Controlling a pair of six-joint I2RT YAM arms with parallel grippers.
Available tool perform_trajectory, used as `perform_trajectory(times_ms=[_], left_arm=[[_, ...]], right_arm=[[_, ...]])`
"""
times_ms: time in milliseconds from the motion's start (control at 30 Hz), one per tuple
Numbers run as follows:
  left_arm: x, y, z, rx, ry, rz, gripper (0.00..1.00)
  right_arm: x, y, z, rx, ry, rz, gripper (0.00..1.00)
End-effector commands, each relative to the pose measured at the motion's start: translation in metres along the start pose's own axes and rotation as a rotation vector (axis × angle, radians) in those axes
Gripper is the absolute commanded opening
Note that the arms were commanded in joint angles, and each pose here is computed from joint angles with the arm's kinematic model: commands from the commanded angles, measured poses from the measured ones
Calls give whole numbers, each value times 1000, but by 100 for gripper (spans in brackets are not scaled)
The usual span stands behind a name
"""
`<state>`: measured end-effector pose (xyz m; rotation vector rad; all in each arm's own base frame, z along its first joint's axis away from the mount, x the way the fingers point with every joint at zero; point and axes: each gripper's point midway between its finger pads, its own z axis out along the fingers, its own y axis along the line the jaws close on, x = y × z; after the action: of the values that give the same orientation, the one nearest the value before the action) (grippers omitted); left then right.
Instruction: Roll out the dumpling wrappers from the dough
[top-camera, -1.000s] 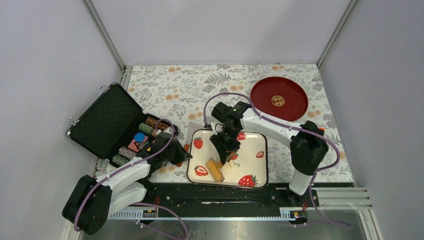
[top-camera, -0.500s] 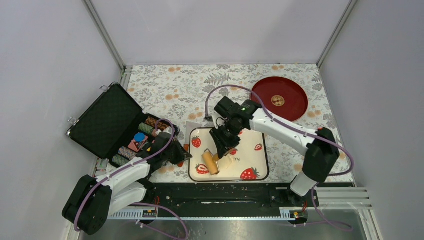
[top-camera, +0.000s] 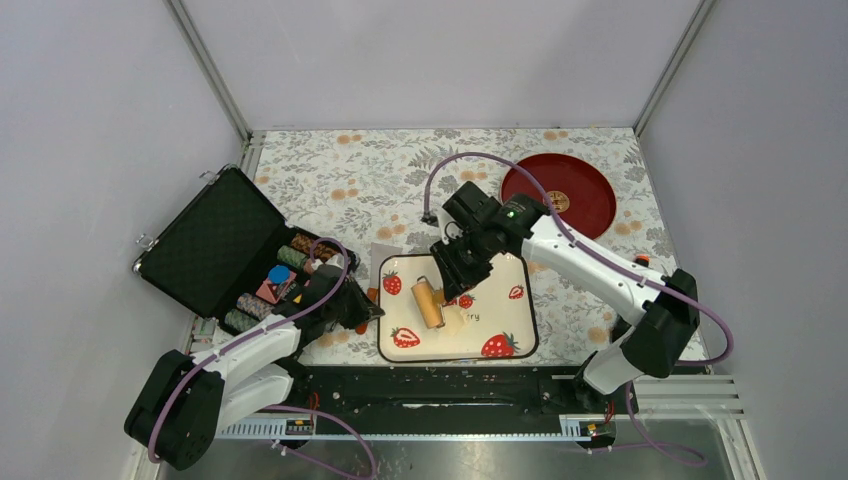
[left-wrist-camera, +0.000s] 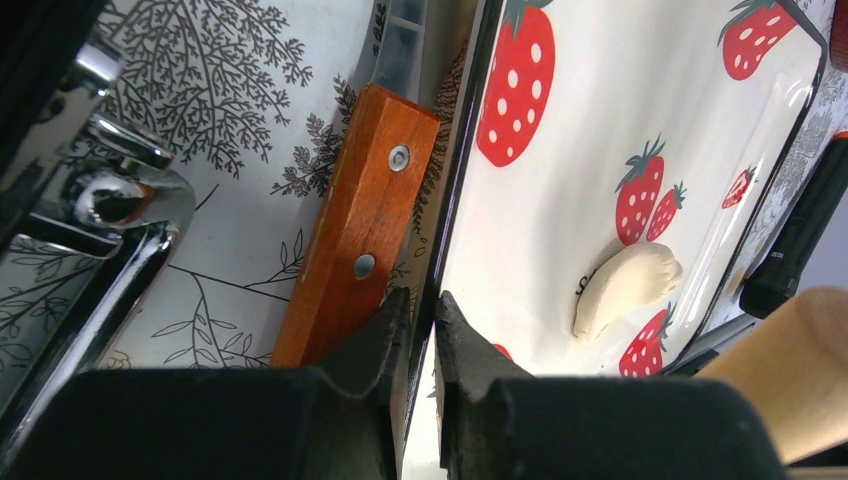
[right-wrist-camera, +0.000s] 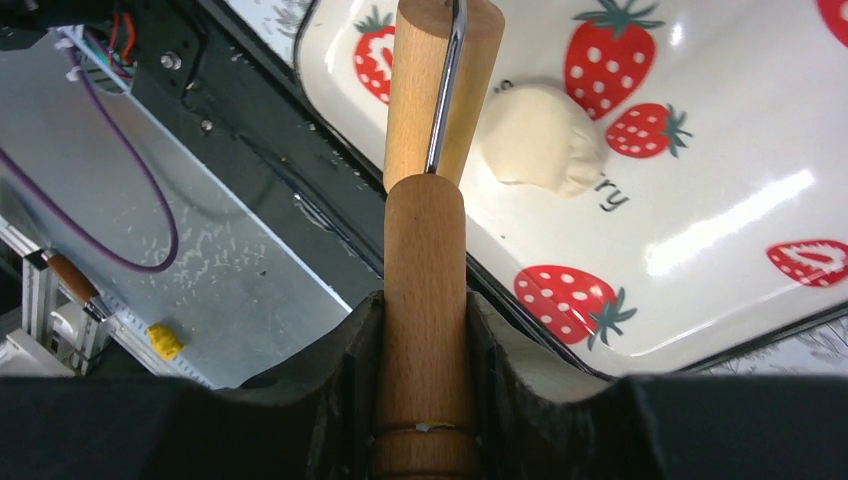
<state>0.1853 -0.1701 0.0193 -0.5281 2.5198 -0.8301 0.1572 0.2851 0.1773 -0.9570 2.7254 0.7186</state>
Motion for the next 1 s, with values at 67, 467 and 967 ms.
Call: perform_trajectory(times_ms=[67, 467, 967], left_arm=[[-3, 15, 2, -51, -35, -18, 0], [-3, 15, 2, -49, -37, -18, 0], [-3, 15, 1, -47, -41, -21, 0]], right_arm=[[0, -36, -18, 109, -4, 44, 0], [19, -47, 0, 155, 171, 39, 0], [32, -74, 15, 277, 252, 52, 0]])
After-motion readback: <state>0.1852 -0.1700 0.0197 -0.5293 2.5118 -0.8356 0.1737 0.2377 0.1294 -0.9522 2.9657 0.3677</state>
